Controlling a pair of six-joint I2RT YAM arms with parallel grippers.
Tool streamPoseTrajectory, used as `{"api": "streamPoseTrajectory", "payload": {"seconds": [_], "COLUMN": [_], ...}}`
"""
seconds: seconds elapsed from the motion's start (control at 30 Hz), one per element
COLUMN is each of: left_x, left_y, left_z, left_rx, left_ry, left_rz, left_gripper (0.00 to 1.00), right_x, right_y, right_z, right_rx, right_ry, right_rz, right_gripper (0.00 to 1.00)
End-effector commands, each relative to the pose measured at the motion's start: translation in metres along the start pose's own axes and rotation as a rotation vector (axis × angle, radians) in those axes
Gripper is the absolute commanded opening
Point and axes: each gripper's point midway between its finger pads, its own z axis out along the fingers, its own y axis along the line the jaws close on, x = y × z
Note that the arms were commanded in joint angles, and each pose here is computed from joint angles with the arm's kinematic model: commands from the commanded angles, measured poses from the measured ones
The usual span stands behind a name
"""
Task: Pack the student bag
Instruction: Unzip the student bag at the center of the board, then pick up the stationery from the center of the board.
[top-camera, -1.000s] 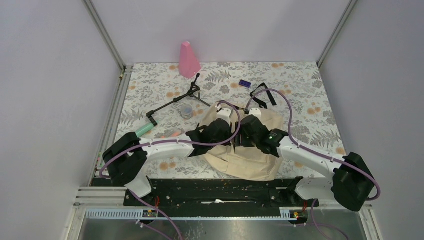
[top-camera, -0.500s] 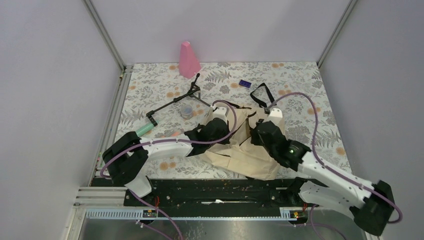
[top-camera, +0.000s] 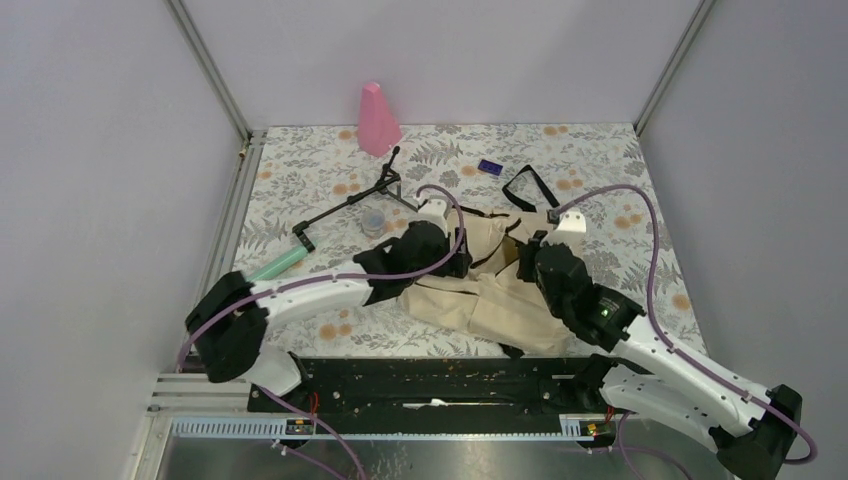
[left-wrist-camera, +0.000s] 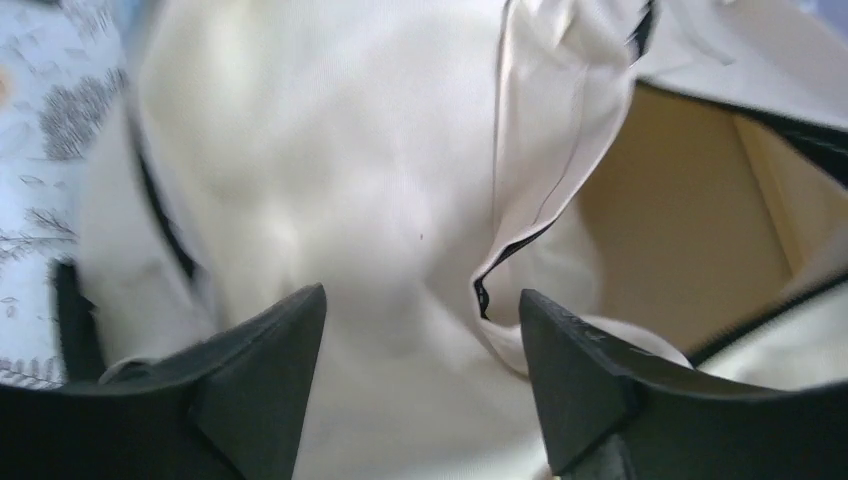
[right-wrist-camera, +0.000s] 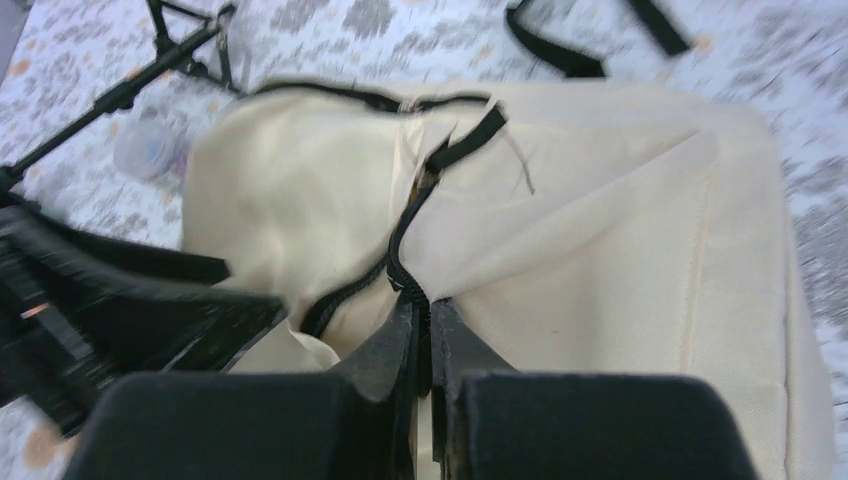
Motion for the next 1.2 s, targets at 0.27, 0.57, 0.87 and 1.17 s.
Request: {"api": "streamPoseTrajectory", "payload": {"seconds": [0.27,0.57,0.87,1.17], "left_x": [-0.122,-0.067,-0.058,-0.053], "left_y": [-0.007,0.044,0.067,0.099], "left_z": [-0.133,-0.099,-0.012,0.062], "left_rx": [0.085,0.05,-0.084,-0.229], "left_ry": [-0.372,-0.244,-0.1,0.008], "left_rz": [-0.027,-0.157,-0.1,-0.057], "left_gripper": [0.99,0.99,0.99,0.97], "right_x": [-0.22,-0.281,-0.23,-0.167], "right_y": [0.022,0.018,0.001,-0.016], "right_z": [-0.038,-0.045,-0.025,-0.021], "right_rx": [0.16,0.156,0.163,0.134], "right_ry": [-0.48,-0.6,-0.52,-0.39], "right_rz": [0.001,0.099,0.08,0.089], "right_gripper": [0.0,0.0,0.0,0.0]}}
